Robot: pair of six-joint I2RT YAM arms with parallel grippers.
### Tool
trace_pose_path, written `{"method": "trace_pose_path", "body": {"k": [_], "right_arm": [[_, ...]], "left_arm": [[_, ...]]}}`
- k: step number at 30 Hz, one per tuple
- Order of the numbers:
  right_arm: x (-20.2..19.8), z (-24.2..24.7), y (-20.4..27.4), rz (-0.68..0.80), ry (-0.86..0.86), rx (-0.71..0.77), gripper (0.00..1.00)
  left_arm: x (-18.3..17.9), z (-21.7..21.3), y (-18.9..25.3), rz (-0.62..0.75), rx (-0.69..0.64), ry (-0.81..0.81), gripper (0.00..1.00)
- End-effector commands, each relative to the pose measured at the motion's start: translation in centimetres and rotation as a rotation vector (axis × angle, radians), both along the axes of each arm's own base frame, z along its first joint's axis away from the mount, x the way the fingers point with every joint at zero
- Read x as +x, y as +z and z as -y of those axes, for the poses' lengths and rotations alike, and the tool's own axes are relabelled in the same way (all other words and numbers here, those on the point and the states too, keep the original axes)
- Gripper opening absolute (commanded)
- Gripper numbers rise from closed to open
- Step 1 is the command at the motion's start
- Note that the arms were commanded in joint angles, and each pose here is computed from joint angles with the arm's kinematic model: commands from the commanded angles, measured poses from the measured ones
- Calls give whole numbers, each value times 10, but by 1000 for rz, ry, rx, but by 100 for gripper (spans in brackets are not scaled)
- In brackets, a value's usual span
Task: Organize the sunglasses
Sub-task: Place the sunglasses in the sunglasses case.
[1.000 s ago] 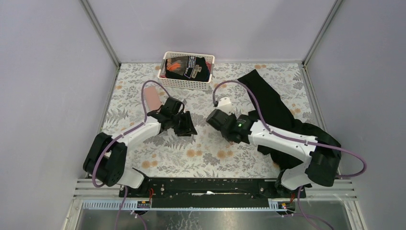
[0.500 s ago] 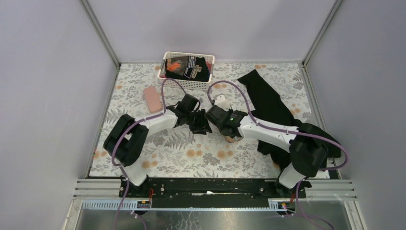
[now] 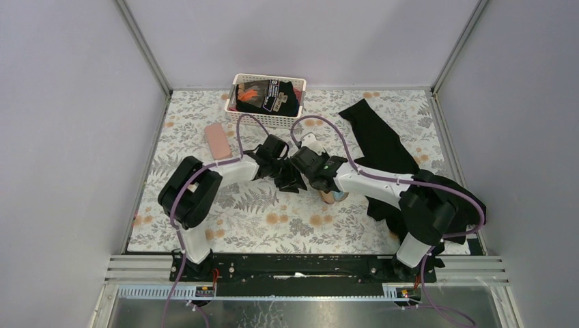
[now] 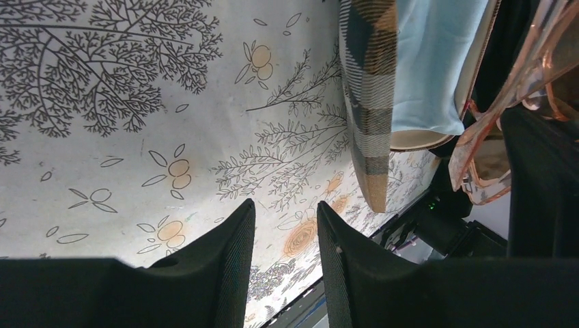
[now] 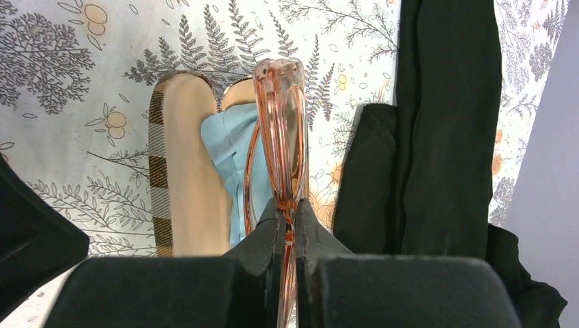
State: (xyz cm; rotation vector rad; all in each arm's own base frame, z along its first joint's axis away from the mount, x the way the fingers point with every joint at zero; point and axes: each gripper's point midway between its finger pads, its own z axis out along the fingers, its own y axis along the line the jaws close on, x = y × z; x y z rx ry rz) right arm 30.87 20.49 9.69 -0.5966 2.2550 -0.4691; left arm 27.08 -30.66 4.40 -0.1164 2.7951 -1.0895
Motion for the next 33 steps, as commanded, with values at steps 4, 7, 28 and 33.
{"method": "trace_pose_path", "body": {"k": [4, 7, 28, 33], "right_arm": [[4, -4, -1, -36, 2, 3, 1], [1, -8, 4, -58, -2, 25, 1], [-10, -29, 25, -153, -301, 290, 6], [-3, -14, 19, -130, -395, 347, 3]], "left_arm": [[14, 13, 10, 36, -52, -5, 43], [15, 14, 8, 31, -54, -6, 43], [21, 28, -4, 9, -69, -37, 43], [20, 31, -3, 13, -74, -46, 43]]}}
